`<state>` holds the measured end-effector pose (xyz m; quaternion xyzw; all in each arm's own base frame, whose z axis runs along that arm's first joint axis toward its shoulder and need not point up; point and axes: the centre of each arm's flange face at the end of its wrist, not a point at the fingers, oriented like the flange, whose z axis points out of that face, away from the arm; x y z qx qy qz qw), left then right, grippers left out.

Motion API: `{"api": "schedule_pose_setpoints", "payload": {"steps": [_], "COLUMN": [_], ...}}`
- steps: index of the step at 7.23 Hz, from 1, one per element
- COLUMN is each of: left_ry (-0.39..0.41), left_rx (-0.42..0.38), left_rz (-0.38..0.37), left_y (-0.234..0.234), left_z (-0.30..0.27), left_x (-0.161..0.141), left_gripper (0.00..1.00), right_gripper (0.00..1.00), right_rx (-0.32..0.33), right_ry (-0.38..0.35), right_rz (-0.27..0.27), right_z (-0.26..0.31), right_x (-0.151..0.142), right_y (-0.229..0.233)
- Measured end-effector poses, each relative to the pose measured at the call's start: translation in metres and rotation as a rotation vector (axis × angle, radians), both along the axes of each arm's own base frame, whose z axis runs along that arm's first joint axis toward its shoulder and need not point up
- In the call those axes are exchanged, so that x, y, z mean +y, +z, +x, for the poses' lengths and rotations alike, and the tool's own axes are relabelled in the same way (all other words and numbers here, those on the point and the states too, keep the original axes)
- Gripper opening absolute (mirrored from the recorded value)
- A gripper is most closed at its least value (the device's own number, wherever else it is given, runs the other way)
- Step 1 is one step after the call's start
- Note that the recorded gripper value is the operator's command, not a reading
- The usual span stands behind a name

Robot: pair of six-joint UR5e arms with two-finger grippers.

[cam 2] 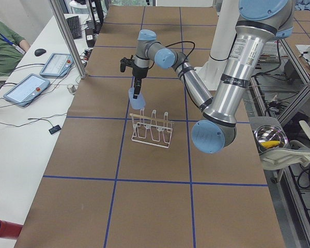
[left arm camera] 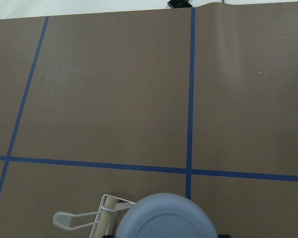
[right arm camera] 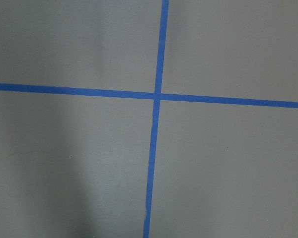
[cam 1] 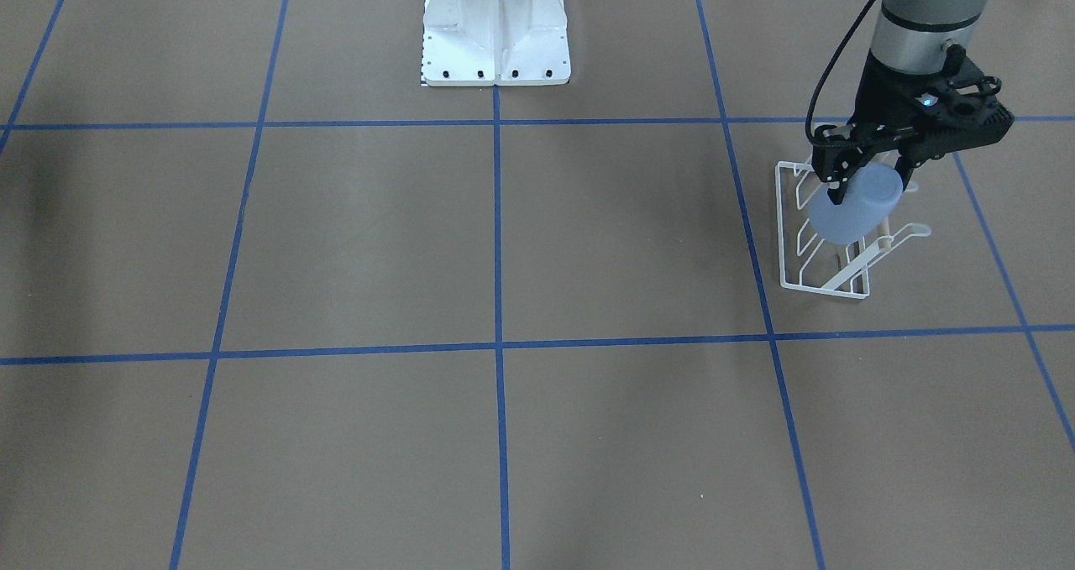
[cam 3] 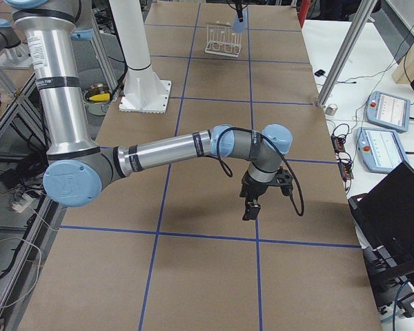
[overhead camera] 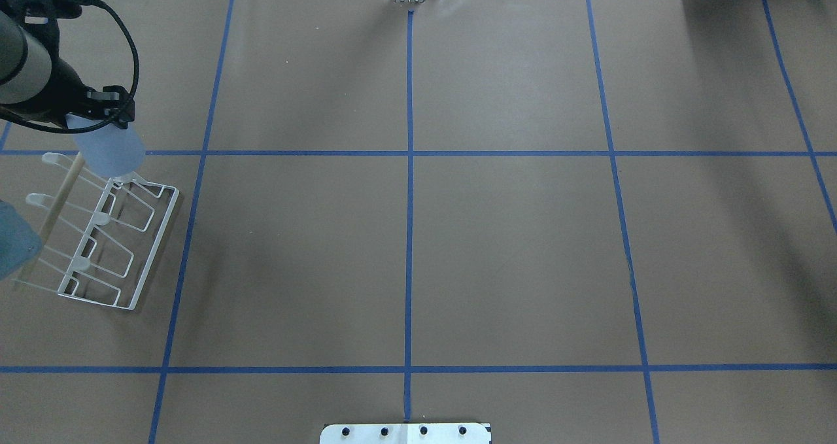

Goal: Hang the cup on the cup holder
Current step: 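Lower the cup with the left gripper onto a rack peg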

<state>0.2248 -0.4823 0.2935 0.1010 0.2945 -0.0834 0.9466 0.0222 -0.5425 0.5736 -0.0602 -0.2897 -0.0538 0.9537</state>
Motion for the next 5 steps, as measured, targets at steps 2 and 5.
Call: {"api": "schedule_pose_setpoints", "payload": {"steps": [2, 5], "left_ry": [0.008, 0.02], "left_rx": [-0.001, -0.008], "left_rz": [-0.017, -0.04], "left_y": [0.005, 0.014], "left_z": [0.004, 0.012], "left_x": [-0.002, -0.005], "left_gripper": [0.0, 0.0], "right_gripper": [1.0, 1.0], "right_rx": [-0.004, -0.007], "right_ry": [0.001, 0.001], "right_rz": [-0.002, -0.003], "right_z": [0.0, -0.001], "right_x": [-0.001, -0.001], "right_y": [0.0, 0.001]}}
